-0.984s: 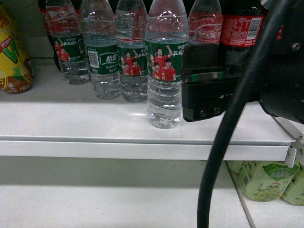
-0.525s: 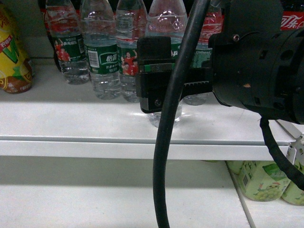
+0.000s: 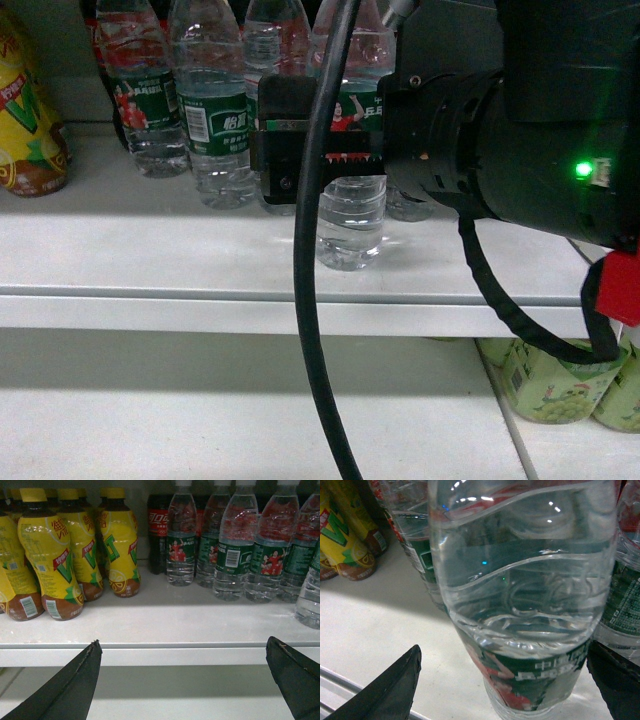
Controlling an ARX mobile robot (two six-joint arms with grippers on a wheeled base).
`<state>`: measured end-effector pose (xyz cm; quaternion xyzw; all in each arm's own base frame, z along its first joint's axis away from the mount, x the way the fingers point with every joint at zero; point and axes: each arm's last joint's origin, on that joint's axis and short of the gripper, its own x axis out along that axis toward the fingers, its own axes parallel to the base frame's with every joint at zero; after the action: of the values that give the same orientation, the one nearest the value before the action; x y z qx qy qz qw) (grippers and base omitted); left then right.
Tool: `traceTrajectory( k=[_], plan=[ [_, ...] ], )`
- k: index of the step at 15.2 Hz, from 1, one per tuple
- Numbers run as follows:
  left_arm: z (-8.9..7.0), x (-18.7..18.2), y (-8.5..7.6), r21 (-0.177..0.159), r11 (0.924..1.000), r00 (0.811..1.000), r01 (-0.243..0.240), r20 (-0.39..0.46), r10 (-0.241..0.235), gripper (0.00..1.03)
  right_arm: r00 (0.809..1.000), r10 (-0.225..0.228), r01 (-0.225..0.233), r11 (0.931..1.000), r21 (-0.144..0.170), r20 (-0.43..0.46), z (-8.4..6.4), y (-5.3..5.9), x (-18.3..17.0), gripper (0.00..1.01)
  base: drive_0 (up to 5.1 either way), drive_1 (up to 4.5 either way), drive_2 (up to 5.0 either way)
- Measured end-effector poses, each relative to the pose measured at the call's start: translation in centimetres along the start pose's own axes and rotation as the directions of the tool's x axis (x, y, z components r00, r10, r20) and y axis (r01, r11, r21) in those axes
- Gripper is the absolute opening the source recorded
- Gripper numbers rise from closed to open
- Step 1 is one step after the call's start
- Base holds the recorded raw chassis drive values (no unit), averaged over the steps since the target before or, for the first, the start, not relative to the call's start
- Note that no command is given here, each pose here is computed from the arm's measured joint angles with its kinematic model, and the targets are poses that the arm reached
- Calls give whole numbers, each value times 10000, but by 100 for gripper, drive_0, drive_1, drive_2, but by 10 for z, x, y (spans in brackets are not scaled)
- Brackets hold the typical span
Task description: Move water from second to third shelf
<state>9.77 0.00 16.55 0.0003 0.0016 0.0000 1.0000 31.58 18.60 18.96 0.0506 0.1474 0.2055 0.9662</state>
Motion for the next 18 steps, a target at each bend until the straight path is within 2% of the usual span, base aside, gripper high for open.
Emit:
traceTrajectory(
  k=[3,5,7,8,10,11,12,14,15,16,18],
  plan=[
    [0,0,0,0,10000,10000,0,0,0,98,9984,-565,565,9984,-41,-38,-3,2,15,98,0,0,0],
    [0,0,0,0,10000,10000,0,0,0,98,9970,-771,772,9970,-37,66,0,3,19,98,0,0,0],
    [0,0,0,0,10000,10000,0,0,0,98,9958,-909,910,9958,-28,136,3,4,20,79,0,0,0],
    [0,0,0,0,10000,10000,-4,0,4,98,9952,-965,966,9953,-27,158,3,6,20,64,0,0,0],
    [0,0,0,0,10000,10000,0,0,0,98,9952,-964,965,9953,-33,184,4,10,18,47,0,0,0],
    [0,0,0,0,10000,10000,0,-4,0,98,9959,-891,891,9960,-12,171,4,11,14,42,0,0,0],
    [0,0,0,0,10000,10000,0,-4,0,98,9971,-752,752,9972,-13,111,3,14,6,40,0,0,0],
    [0,0,0,0,10000,10000,0,0,0,98,9973,-735,735,9973,-52,-62,-1,12,-13,40,0,0,0],
    [0,0,0,0,10000,10000,-4,0,4,98,9967,-801,800,9968,-36,-120,-3,6,-29,40,0,0,0],
    [0,0,0,0,10000,10000,0,0,0,98,9943,-1057,1057,9944,29,-112,-5,-6,-45,40,0,0,0],
    [0,0,0,0,10000,10000,0,0,0,98,9846,-1746,1745,9846,94,129,-5,-31,-73,40,0,0,0]
  ],
)
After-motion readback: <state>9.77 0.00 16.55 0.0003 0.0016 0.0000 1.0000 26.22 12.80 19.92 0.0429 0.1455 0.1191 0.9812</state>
